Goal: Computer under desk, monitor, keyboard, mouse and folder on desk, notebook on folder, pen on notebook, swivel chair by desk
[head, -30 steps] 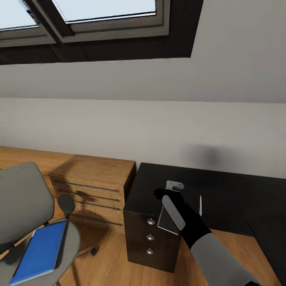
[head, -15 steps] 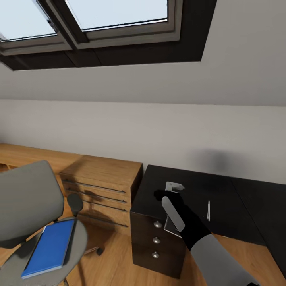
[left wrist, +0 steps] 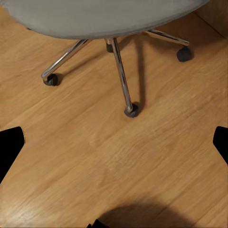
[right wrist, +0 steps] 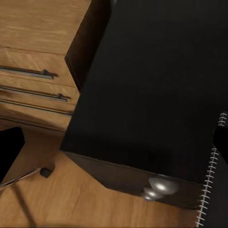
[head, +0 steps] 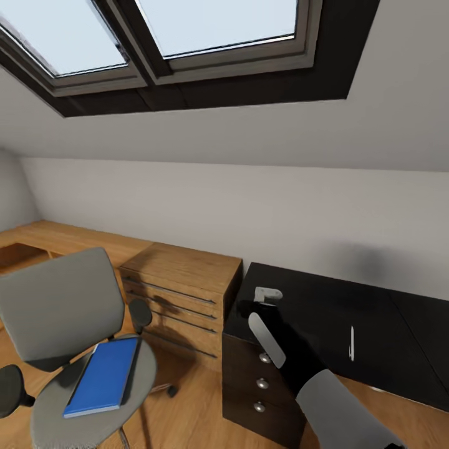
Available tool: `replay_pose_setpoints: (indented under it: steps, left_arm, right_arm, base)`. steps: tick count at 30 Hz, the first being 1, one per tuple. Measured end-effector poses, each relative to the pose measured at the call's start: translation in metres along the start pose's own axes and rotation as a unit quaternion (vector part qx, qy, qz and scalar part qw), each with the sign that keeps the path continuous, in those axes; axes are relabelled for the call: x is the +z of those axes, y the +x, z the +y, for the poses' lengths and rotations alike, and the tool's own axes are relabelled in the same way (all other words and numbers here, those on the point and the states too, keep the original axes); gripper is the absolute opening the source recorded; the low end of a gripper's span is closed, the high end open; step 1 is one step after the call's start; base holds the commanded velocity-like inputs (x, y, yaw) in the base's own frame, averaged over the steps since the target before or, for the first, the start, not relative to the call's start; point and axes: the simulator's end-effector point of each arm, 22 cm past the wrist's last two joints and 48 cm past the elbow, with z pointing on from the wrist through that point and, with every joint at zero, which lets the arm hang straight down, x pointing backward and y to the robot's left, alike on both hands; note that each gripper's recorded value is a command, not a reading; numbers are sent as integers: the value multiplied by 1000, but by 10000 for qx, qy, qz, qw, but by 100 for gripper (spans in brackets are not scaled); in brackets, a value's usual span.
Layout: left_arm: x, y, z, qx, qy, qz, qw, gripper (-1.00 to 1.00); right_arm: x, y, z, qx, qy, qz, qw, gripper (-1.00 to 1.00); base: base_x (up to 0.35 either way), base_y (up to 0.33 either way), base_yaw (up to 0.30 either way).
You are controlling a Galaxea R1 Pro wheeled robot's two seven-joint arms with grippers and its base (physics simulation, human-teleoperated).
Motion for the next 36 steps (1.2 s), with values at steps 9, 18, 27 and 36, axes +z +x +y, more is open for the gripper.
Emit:
replay_pose_setpoints:
  steps: [9,18,27,36]
  left_arm:
    - [0,-1,1,-13,-6,-10,10000,100]
    - [1,-1,2,-28,-26,-12,10000,100]
    - [1,-1,2,-20,-19,-4,10000,100]
    - [1,0,2,-21,-24,9,10000,100]
  right_arm:
    - [4,14,27,-388,-45,-512,9979,100]
    - [4,27,45,-453,-110,-517,9976,100]
    - [7,31,42,-456,-64,-496,9977,100]
    - [8,32,41,-436,-52,-503,9978,100]
  base:
    - [0,0,277]
    - [0,182,281]
    - [0,200,281]
    - [0,11,280]
